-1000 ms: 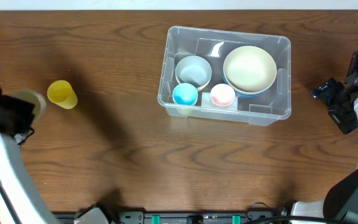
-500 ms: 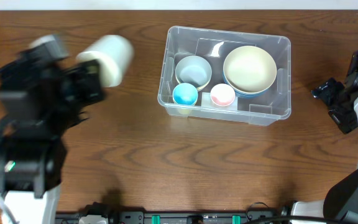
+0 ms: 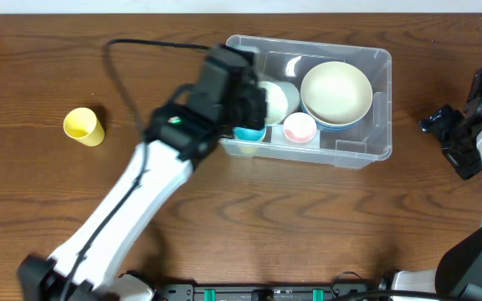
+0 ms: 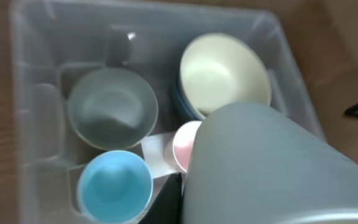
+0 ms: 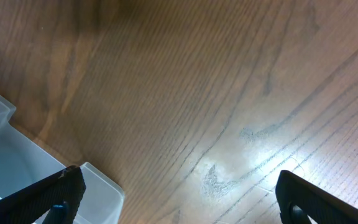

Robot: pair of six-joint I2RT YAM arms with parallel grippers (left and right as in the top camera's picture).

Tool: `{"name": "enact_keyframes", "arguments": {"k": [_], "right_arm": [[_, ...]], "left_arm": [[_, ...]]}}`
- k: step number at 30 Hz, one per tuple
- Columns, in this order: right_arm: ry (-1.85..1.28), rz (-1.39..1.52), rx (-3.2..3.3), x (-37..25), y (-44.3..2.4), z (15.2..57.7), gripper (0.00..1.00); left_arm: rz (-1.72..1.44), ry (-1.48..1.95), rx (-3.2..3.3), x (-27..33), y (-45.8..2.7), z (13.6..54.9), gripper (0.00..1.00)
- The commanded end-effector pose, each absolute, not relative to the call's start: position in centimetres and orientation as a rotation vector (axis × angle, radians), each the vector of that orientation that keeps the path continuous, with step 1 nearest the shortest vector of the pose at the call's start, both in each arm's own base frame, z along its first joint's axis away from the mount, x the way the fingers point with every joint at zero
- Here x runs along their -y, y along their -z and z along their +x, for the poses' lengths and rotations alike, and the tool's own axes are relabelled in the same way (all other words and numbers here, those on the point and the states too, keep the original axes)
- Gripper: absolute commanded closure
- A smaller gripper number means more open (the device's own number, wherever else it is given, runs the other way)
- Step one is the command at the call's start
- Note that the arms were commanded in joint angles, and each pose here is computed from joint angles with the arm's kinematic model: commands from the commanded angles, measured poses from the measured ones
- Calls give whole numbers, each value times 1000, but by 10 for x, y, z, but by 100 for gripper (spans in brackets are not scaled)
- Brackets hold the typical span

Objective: Pack container
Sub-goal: 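Carry the white cup into the bin onto the pink cup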

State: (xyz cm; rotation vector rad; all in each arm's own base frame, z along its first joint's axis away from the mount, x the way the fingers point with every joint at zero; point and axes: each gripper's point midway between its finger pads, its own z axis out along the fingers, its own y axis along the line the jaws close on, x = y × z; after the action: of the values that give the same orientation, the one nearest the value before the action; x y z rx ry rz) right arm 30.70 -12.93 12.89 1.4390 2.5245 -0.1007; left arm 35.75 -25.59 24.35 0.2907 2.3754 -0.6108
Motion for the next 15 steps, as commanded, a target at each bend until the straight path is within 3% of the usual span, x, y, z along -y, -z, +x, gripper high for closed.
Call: {"name": "enact_keyframes", "arguments": {"k": [1,15], "right_arm": [[110,1461,-2512,131,-128,306,1],[111,1461,-2512,131,-128,306,1]], "left_arm": [[336,528,-2378,266,-226,367,94],[367,474,-2507,288,-140,390,95]]}}
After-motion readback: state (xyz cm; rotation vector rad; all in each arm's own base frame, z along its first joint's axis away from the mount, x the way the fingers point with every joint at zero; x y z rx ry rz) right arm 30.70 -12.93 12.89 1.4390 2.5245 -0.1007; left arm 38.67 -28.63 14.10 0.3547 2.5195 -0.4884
